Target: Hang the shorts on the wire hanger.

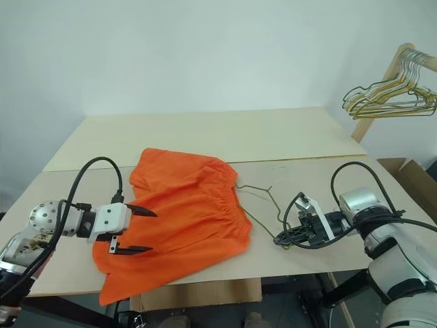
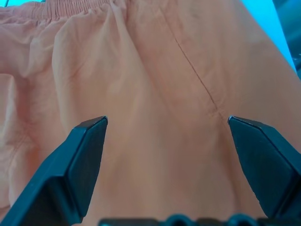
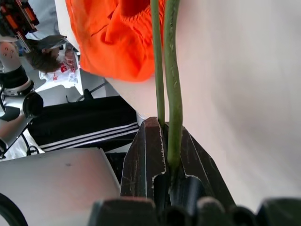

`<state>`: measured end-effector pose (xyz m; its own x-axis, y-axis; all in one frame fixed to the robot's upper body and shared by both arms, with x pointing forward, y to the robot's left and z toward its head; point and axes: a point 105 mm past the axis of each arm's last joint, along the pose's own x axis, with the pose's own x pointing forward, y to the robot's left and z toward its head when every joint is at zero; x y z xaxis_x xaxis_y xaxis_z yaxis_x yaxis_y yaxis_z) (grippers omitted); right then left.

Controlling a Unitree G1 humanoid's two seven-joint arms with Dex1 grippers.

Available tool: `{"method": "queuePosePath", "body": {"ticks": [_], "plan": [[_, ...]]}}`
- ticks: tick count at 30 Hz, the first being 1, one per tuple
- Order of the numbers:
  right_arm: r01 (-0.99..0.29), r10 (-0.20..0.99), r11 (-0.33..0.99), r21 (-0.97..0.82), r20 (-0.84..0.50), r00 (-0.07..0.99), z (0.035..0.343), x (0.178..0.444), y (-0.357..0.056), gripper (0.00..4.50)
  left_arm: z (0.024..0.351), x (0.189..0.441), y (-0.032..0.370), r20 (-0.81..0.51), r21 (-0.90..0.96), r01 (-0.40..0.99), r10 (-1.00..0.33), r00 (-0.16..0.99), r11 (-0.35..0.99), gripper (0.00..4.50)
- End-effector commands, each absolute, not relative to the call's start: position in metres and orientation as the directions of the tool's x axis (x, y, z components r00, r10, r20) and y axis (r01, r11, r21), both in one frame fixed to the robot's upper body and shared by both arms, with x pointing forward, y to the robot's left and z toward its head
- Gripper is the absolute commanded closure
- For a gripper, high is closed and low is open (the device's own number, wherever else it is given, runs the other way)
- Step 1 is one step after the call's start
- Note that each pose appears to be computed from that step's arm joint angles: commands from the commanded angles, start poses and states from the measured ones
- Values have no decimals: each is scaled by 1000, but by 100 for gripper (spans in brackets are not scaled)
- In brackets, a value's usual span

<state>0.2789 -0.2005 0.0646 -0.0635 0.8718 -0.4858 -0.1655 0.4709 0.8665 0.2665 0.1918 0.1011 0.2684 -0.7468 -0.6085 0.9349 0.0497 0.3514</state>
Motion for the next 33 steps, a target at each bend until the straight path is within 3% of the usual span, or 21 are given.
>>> {"method": "queuePosePath", "body": {"ticks": [1, 17, 24, 31, 33], "plan": [[-241, 914, 385, 891, -404, -36, 86, 295, -189, 450, 112, 272, 191, -592, 395, 918, -751, 291, 45, 4], [-362, 931, 356, 862, -359, 60, 84, 332, -160, 450, 110, 273, 188, -581, 398, 915, -755, 304, 61, 4], [-405, 903, 385, 829, -430, -21, 69, 327, -151, 450, 107, 271, 186, -581, 394, 917, -757, 300, 61, 4], [-442, 918, 386, 810, -387, 93, 82, 346, -145, 450, 107, 272, 187, -575, 401, 913, -756, 313, 72, 4], [-511, 913, 405, 758, -366, 181, 85, 359, -145, 450, 108, 273, 187, -571, 410, 909, -755, 324, 81, 4]]}}
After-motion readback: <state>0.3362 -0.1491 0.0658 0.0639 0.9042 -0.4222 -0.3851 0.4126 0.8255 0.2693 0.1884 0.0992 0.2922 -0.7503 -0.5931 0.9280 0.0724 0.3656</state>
